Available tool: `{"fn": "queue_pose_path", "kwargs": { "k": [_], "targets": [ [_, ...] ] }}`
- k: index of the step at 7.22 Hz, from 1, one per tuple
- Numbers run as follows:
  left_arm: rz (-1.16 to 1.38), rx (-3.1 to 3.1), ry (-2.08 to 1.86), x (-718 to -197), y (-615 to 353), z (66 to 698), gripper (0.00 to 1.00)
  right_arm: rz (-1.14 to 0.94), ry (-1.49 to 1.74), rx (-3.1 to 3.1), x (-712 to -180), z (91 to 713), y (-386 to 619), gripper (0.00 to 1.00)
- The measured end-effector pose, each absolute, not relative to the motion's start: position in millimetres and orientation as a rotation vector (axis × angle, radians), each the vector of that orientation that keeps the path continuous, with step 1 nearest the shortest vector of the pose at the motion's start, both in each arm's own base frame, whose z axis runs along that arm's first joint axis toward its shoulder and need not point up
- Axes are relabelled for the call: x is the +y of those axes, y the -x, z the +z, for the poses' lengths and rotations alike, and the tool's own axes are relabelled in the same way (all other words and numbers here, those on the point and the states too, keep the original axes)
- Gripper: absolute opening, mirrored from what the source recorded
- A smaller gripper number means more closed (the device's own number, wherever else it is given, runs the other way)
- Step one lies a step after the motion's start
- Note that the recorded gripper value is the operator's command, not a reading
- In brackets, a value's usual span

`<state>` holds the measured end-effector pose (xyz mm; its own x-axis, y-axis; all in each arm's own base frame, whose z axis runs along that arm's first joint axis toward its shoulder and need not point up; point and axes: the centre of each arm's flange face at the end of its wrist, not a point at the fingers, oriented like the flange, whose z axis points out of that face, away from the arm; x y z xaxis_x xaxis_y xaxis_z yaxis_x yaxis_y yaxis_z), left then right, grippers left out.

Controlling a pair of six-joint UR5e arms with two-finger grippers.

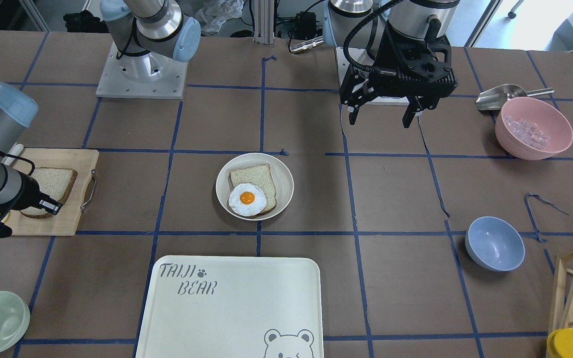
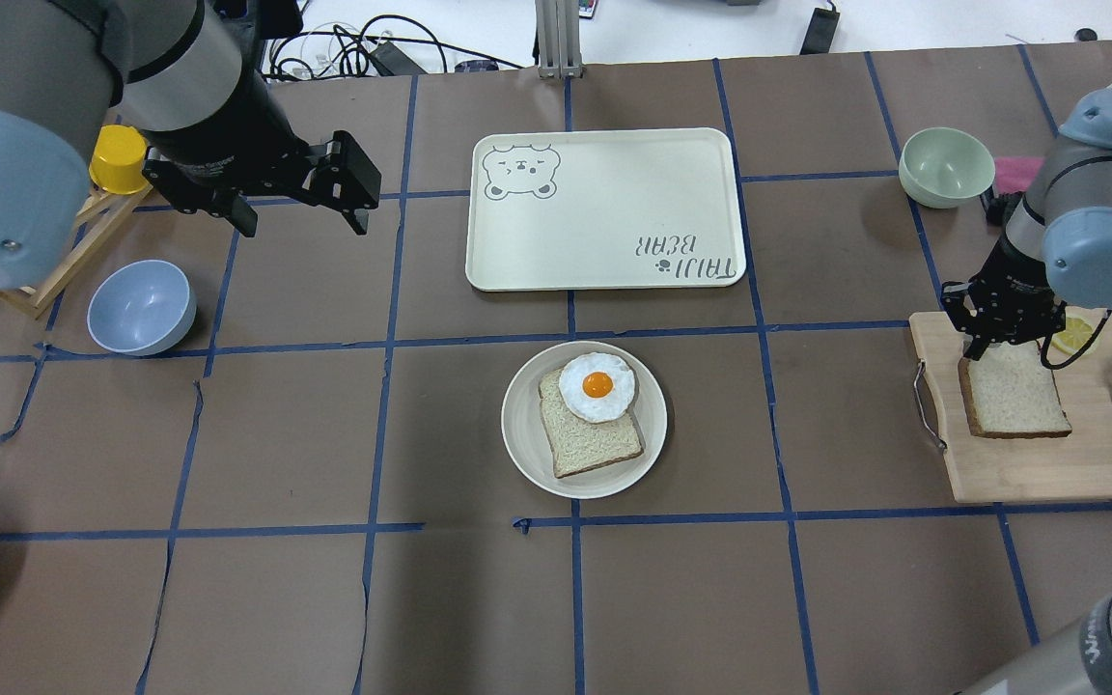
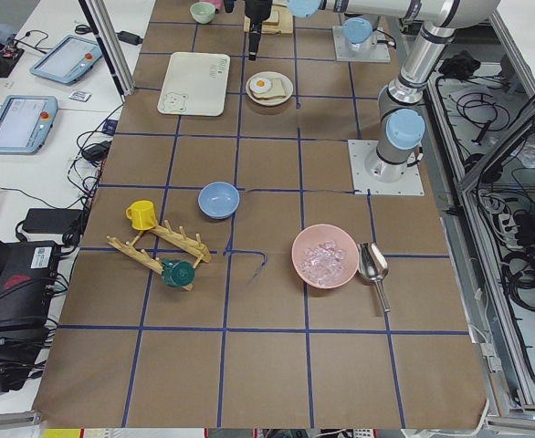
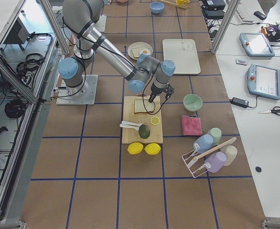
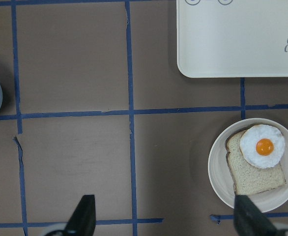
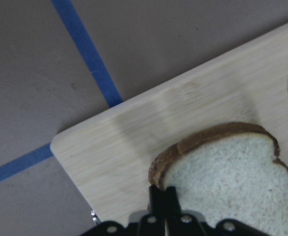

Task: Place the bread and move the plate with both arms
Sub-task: 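Lower the right gripper and grasp the bread slice by its edge, then lift the bread slice and carry it over the egg plate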

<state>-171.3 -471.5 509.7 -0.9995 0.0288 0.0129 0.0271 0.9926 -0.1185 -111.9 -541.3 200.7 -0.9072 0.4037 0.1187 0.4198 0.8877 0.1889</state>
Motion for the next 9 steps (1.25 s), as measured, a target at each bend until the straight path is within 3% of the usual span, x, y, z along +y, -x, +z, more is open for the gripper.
{"fn": "queue_pose_path", "kwargs": {
  "k": [6, 9],
  "targets": [
    [0.186, -3.120, 0.048, -471, 171, 510, 1.00, -0.326, 0.631, -2.991, -557, 270, 108, 0.00],
    [0.187, -3.123, 0.048, -470, 171, 511, 1.00, -0.350, 0.617, -2.999, -580, 314, 53, 0.00]
  ]
}}
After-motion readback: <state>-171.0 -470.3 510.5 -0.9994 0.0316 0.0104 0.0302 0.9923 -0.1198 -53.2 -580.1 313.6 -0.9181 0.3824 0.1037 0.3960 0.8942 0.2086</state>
